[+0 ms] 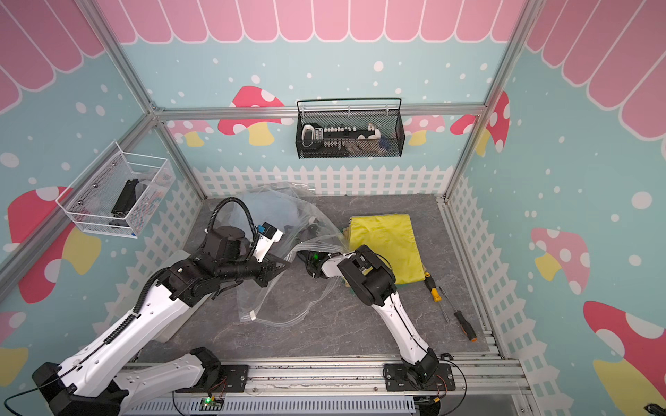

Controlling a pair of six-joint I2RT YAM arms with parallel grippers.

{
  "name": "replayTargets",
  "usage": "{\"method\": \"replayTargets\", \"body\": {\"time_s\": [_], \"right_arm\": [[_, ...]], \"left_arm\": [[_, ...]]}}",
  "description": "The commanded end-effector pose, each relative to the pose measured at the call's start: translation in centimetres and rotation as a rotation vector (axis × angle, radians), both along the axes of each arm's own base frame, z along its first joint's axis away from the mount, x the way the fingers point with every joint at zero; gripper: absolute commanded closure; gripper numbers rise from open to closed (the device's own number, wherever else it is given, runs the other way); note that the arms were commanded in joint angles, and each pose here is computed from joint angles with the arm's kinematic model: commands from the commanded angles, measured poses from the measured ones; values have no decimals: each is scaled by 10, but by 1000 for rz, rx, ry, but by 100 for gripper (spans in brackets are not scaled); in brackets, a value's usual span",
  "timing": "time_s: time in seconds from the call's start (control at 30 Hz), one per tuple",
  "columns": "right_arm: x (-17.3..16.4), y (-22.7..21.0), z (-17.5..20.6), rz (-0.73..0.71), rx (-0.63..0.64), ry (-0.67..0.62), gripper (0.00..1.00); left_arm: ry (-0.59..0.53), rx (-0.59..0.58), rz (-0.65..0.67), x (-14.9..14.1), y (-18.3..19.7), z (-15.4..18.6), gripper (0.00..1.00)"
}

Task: Take the trousers out of the vacuum bag
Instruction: Take out the trousers from the vacuum bag.

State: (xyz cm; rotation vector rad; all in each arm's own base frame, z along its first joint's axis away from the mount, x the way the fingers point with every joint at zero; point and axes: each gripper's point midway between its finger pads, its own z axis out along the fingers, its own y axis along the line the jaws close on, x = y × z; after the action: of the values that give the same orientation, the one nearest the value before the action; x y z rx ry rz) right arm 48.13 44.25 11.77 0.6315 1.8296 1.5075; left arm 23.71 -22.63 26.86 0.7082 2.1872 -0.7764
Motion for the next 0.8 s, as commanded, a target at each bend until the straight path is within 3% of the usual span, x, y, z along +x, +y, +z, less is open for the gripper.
{"method": "replayTargets", "body": {"time_s": [0.0, 0.5, 0.77], "right_arm": [[-35, 22, 73, 120, 127, -133, 100], [-90, 14, 57, 150, 92, -113, 100], [-109, -11, 31, 106, 7, -62, 99]], "left_arm": [[-14, 0, 5, 1, 3, 1, 100], [-16, 8, 15, 1, 5, -1, 100], [-17, 9, 17, 2, 5, -1, 100]]}}
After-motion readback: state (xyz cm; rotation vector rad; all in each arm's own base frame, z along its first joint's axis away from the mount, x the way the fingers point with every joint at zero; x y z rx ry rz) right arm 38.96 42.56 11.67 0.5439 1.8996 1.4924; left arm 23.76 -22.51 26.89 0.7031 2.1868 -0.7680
